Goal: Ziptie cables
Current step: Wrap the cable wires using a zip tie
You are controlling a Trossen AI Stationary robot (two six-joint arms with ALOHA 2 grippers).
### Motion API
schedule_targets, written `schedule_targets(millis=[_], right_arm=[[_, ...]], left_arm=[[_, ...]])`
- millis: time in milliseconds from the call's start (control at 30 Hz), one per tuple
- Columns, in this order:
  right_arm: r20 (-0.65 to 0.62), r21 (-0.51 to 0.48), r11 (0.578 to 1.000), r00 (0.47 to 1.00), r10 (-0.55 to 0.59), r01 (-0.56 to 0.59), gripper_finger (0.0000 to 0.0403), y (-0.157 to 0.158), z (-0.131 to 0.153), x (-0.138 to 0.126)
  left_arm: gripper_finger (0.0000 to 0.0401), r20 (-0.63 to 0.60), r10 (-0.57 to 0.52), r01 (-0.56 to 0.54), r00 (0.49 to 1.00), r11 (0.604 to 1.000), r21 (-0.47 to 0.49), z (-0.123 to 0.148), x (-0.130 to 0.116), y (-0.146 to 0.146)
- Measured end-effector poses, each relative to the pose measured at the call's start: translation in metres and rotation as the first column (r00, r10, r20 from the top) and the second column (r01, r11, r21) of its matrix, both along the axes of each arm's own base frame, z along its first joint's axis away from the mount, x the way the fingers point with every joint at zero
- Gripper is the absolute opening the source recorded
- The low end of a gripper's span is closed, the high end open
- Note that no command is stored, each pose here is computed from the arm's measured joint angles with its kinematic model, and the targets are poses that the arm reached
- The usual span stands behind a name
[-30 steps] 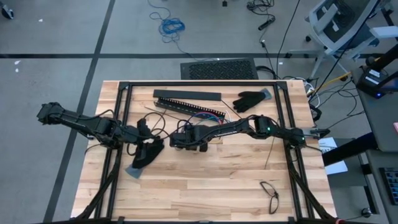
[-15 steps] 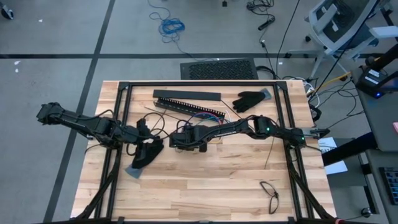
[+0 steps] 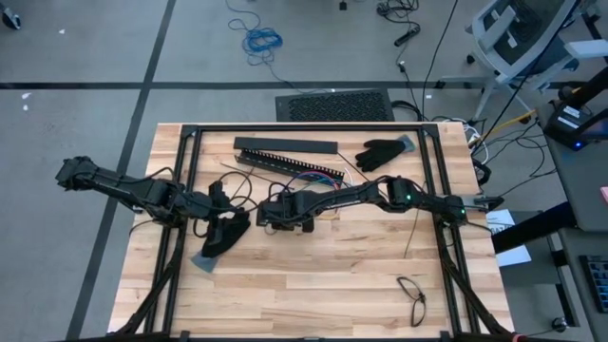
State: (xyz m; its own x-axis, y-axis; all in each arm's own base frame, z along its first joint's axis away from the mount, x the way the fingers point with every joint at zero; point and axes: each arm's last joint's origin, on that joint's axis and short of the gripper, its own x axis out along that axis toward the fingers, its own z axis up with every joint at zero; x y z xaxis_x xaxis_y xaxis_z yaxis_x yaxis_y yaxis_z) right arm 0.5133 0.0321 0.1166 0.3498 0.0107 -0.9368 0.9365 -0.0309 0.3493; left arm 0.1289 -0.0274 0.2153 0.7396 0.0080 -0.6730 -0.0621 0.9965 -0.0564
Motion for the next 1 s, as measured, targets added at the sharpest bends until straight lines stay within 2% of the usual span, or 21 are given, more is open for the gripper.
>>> schedule_targets(millis=[233, 433, 867, 1000], right_arm=[[0.012, 0.127, 0.986, 0.994, 0.105, -0.106, 0.0000, -0.010, 0.000, 0.001], [0.012, 0.172, 0.972, 0.987, 0.159, -0.159, 0.0000, -0.020, -0.001, 0.000], [0.087, 0.360, 0.870, 0.941, 0.328, -0.336, 0.0000, -0.041, -0.002, -0.004], [0.067, 0.366, 0.859, 0.931, 0.360, -0.359, 0.0000, -0.041, -0.002, -0.008]], left_arm=[[0.0142, -0.001, 0.000, 0.000, 1.000, 1.000, -0.001, 0.000, 0.000, 0.000], [0.0142, -0.001, -0.001, 0.001, 1.000, 1.000, -0.002, 0.000, 0.000, 0.000], [0.0142, 0.003, -0.009, 0.009, 1.000, 1.000, -0.001, 0.000, 0.000, 0.000], [0.0142, 0.002, -0.009, 0.009, 1.000, 1.000, 0.000, 0.000, 0.000, 0.000]])
